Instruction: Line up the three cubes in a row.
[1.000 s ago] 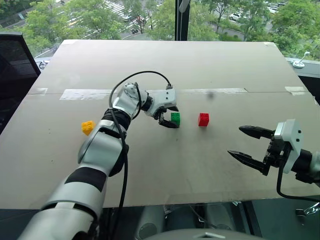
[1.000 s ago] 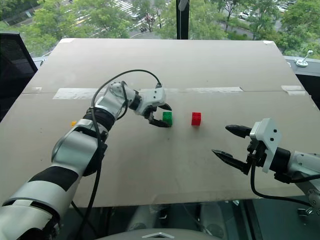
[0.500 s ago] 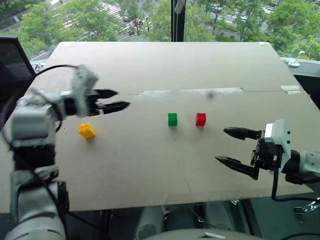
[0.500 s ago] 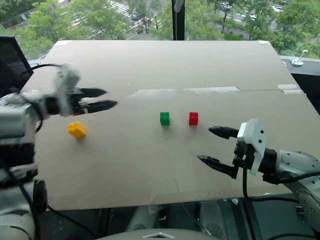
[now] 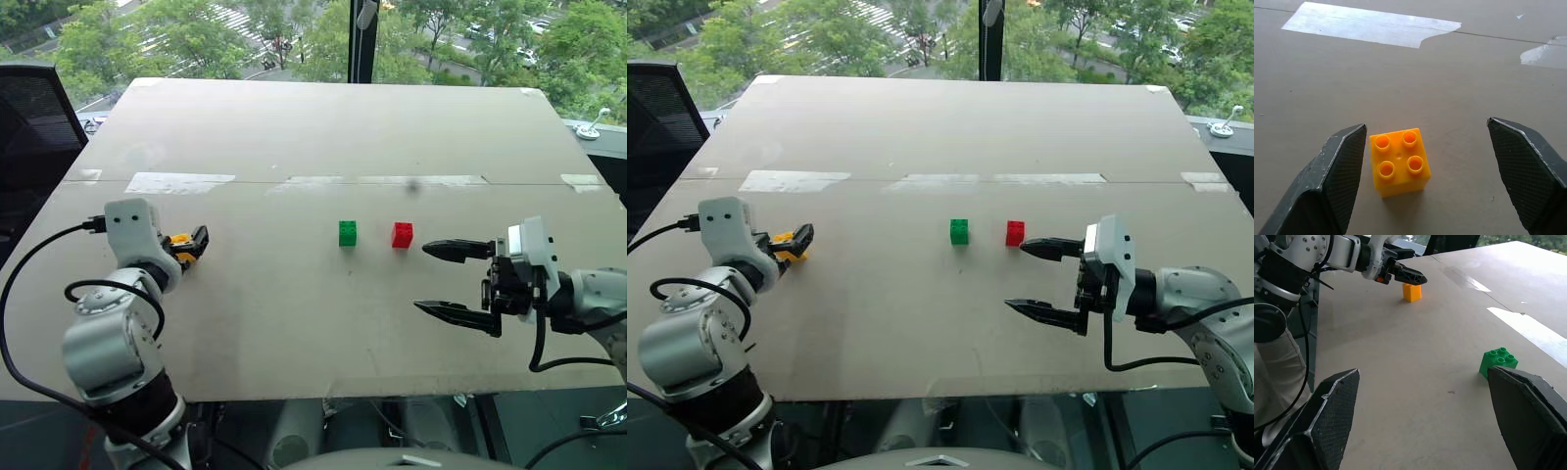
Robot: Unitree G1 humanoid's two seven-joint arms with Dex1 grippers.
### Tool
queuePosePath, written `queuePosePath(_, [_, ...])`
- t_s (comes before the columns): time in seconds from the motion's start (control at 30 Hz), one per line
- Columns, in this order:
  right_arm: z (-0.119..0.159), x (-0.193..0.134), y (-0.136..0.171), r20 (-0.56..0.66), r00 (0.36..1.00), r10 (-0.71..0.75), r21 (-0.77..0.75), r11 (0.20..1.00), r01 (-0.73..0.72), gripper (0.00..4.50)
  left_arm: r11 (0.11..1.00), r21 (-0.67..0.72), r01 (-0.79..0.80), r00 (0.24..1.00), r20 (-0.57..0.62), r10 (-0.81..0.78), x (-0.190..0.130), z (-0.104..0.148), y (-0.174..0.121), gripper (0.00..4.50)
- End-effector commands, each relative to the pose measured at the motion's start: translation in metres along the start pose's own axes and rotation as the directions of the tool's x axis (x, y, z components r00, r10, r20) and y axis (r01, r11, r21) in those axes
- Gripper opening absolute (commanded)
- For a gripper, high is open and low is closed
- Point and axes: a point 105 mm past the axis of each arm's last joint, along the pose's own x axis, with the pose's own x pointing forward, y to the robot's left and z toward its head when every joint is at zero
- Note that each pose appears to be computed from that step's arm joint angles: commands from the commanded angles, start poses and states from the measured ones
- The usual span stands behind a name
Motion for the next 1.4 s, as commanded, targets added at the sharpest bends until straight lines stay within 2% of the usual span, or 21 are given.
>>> queuePosePath(0.03, [0.009,-0.001,-0.001,0.000,1.000,0.024,-0.046,0.999,-0.024,4.31,0.996,0.015,-0.085,0.996,0.035,0.085,0.001,0.000,0.006,4.03])
queuePosePath(0.43, [0.007,-0.007,-0.003,-0.016,1.000,-0.005,-0.052,0.999,0.004,4.31,0.993,0.017,-0.114,0.992,0.056,0.113,0.014,-0.005,0.009,4.03])
queuePosePath(0.5, [0.007,-0.007,-0.002,-0.016,1.000,-0.010,-0.054,0.999,0.009,4.31,0.994,0.018,-0.110,0.992,0.059,0.109,0.016,-0.006,0.009,2.95])
queuePosePath(0.53, [0.007,-0.007,-0.002,-0.016,1.000,-0.011,-0.054,0.998,0.010,4.31,0.994,0.021,-0.110,0.992,0.060,0.108,0.017,-0.006,0.010,2.72])
queuePosePath(0.67, [0.007,-0.008,0.000,-0.016,1.000,-0.019,-0.053,0.998,0.018,4.31,0.995,0.029,-0.090,0.993,0.080,0.088,0.017,-0.005,0.010,1.27])
queuePosePath(0.8, [0.006,-0.009,0.002,-0.020,0.999,-0.030,-0.044,0.999,0.029,4.31,0.996,0.068,-0.051,0.995,0.093,0.044,0.017,0.001,0.016,1.29])
queuePosePath(0.83, [0.005,-0.009,0.003,-0.018,0.999,-0.039,-0.040,0.998,0.039,4.31,0.996,0.089,0.009,0.994,0.104,-0.018,0.018,0.006,0.013,1.29])
queuePosePath(0.87, [0.005,-0.009,0.003,-0.014,0.998,-0.054,-0.040,0.998,0.053,4.31,0.979,0.137,0.152,0.978,0.122,-0.169,0.020,0.015,-0.002,1.29])
queuePosePath(0.93, [0.005,-0.010,0.002,-0.004,0.996,-0.086,-0.048,0.995,0.086,4.31,0.877,0.307,0.370,0.900,0.114,-0.420,0.020,0.028,-0.027,1.29])
queuePosePath(1.0, [0.004,-0.010,0.003,-0.001,0.995,-0.098,-0.050,0.994,0.097,4.31,0.763,0.368,0.532,0.798,0.083,-0.597,0.019,0.030,-0.045,1.29])
queuePosePath(1.03, [0.004,-0.011,0.003,-0.002,0.995,-0.103,-0.050,0.993,0.102,4.31,0.677,0.376,0.633,0.726,0.015,-0.687,0.018,0.027,-0.052,1.29])
queuePosePath(1.1, [0.003,-0.013,0.003,-0.009,0.993,-0.117,-0.049,0.992,0.117,4.31,0.449,0.419,0.789,0.538,-0.120,-0.834,0.014,0.025,-0.065,1.29])
queuePosePath(1.23, [0.002,-0.017,0.004,-0.024,0.989,-0.144,-0.056,0.988,0.143,4.31,0.141,0.459,0.877,0.319,-0.336,-0.886,0.023,0.023,-0.070,1.29])
queuePosePath(1.3, [0.002,-0.019,0.005,-0.034,0.988,-0.153,-0.064,0.987,0.150,4.31,0.035,0.473,0.880,0.264,-0.427,-0.865,0.032,0.023,-0.074,1.29])
queuePosePath(1.4, [0.003,-0.017,0.007,-0.033,0.985,-0.167,-0.072,0.984,0.164,4.31,-0.054,0.509,0.859,0.244,-0.500,-0.831,0.046,0.032,-0.089,1.29])
